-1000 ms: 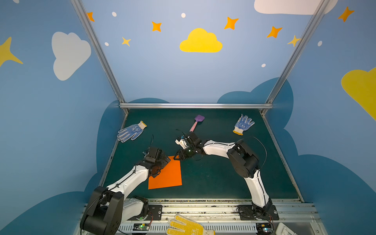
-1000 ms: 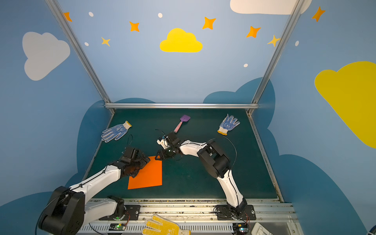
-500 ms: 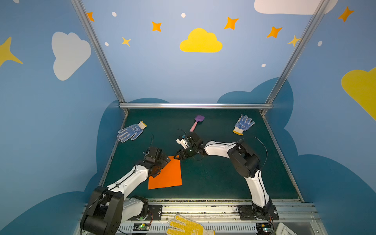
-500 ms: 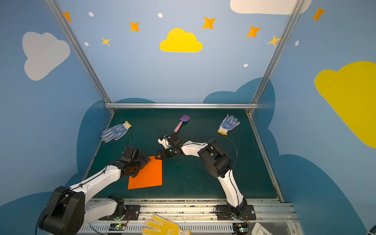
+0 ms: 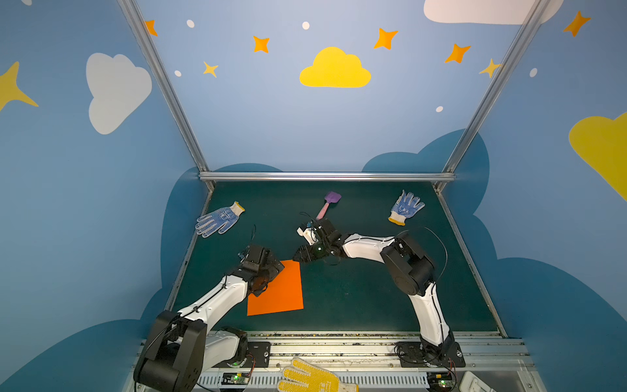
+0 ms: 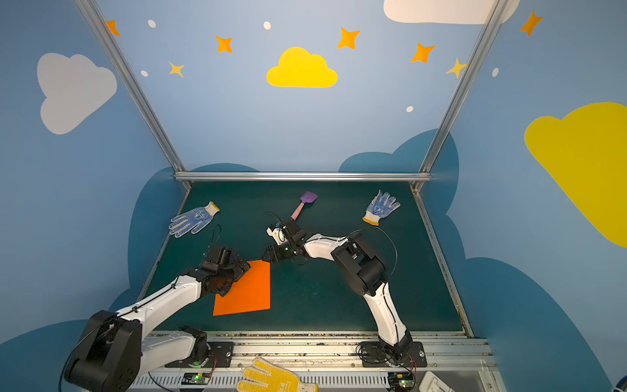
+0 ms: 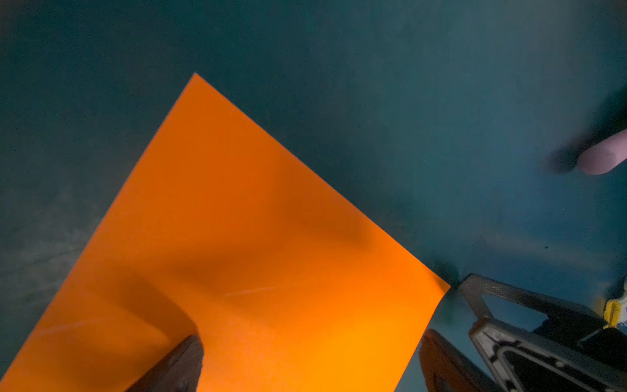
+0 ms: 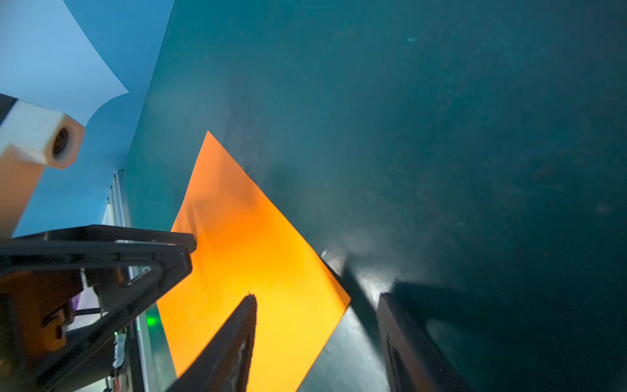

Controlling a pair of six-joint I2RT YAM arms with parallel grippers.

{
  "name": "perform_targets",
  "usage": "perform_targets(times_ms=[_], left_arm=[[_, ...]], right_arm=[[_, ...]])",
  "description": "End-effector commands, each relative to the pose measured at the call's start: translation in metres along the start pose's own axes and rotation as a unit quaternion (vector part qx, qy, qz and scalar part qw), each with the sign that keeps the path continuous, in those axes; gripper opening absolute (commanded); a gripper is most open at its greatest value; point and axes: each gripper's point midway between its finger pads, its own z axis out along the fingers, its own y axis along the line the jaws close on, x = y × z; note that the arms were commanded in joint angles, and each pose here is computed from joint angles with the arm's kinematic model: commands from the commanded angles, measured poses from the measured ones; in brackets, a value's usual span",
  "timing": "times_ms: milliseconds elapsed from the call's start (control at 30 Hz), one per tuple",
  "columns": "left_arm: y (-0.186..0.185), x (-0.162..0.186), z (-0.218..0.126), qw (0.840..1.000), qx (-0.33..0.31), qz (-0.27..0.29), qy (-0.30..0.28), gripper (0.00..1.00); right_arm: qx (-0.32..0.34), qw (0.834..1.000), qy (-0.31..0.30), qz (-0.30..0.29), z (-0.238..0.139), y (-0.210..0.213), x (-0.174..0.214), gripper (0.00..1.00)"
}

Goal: Fold a paper plane with a square sheet of paper (fold left side to right side)

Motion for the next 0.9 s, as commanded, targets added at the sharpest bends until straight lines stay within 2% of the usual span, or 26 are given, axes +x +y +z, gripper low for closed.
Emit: perform_targets(times_ms=[0, 300, 633, 733, 867], left_arm=[[0.034, 0.019, 0.018, 0.998, -0.048, -0.001, 0.033, 1.0], [0.034, 0.019, 0.02, 0.998, -0.048, -0.002, 0.033, 1.0], [0.035, 0.021, 0.021, 0.998, -0.048, -0.002, 0.037, 1.0], [0.034, 0.021, 0.022, 0.998, -0.046, -0.003, 0.038, 1.0], [0.03, 0.02, 0.02, 0.998, -0.042, -0.002, 0.037, 1.0]], right_arm=[[0.036, 0.995, 0.083, 0.033, 0.027, -0.022, 0.065, 0.59], [0.014, 0.995, 0.089, 0.038, 0.026, -0.005, 0.084, 0.57], [-0.007, 0.996, 0.074, 0.046, 0.014, 0.013, 0.087, 0.52], [-0.007, 0.996, 0.072, 0.05, 0.015, 0.012, 0.083, 0.46], [-0.014, 0.996, 0.072, 0.054, 0.018, 0.013, 0.077, 0.25]])
